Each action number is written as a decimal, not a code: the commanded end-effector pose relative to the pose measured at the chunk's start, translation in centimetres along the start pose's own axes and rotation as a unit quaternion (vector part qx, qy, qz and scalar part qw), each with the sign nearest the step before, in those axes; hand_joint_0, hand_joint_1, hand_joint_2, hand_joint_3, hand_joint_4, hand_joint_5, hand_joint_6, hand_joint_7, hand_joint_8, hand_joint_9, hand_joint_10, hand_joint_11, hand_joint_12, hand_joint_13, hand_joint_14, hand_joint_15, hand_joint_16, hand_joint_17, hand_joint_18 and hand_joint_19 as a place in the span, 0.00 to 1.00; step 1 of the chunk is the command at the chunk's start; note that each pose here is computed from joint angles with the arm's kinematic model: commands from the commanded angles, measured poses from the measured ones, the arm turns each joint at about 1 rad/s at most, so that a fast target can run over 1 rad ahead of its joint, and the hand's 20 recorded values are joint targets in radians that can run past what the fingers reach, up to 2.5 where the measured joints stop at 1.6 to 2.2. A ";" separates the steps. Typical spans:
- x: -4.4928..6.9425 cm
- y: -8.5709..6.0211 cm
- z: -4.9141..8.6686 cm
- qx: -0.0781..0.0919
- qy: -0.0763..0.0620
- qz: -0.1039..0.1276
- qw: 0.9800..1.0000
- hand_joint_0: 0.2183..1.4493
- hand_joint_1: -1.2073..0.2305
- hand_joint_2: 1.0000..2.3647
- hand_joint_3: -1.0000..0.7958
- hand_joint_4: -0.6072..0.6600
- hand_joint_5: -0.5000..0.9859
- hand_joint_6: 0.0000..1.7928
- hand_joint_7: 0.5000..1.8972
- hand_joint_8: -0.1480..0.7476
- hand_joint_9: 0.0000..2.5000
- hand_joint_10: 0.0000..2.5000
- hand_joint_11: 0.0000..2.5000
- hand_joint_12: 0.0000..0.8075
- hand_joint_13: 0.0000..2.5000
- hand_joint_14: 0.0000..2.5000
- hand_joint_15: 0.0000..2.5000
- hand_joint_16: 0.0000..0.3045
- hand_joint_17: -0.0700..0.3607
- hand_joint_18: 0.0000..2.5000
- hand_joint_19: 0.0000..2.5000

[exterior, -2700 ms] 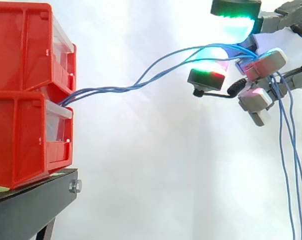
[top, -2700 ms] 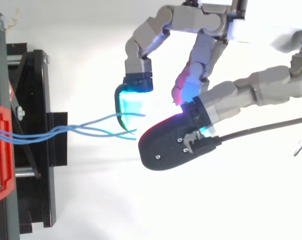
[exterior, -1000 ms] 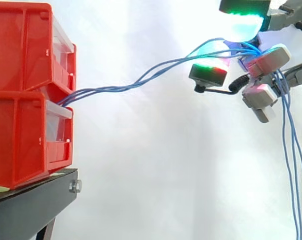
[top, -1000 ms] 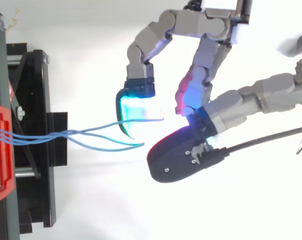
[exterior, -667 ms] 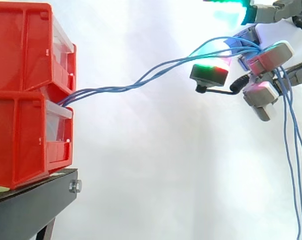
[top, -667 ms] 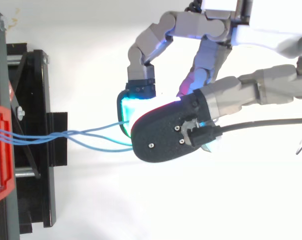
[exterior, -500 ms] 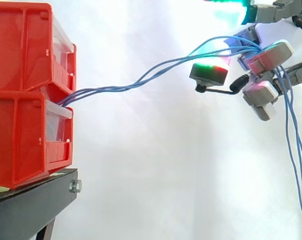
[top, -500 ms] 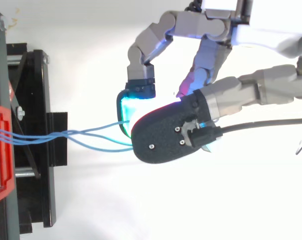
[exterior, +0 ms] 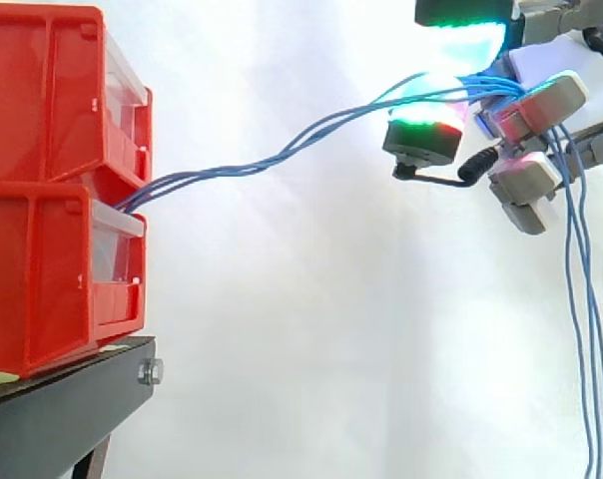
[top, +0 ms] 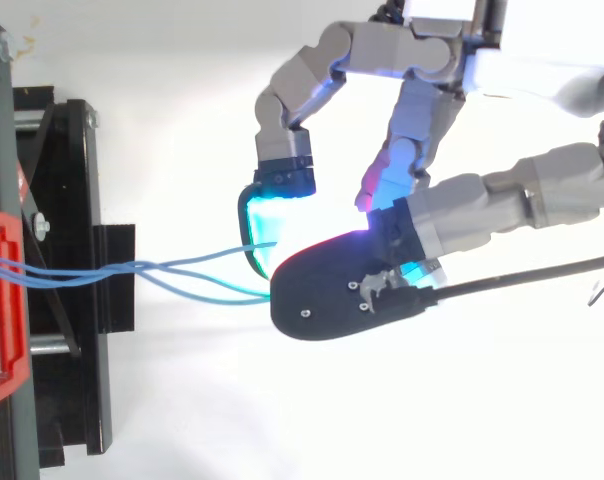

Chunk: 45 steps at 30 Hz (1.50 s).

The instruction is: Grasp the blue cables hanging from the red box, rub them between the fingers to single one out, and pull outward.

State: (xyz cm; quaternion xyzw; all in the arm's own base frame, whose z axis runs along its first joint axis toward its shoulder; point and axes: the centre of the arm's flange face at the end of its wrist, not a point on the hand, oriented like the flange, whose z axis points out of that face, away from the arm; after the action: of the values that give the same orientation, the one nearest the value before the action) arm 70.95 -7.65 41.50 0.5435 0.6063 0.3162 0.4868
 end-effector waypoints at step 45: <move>2.7 -7.2 4.9 -0.108 -0.017 0.021 0.994 0.30 0.24 0.01 0.59 0.36 0.27 0.49 0.45 0.37 0.25 0.00 0.00 0.41 0.23 0.00 0.10 0.13 0.37 0.16 0.10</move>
State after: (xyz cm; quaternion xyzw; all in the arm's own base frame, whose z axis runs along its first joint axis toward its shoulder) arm 73.02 -7.35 33.57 0.5124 0.5564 0.3733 0.5371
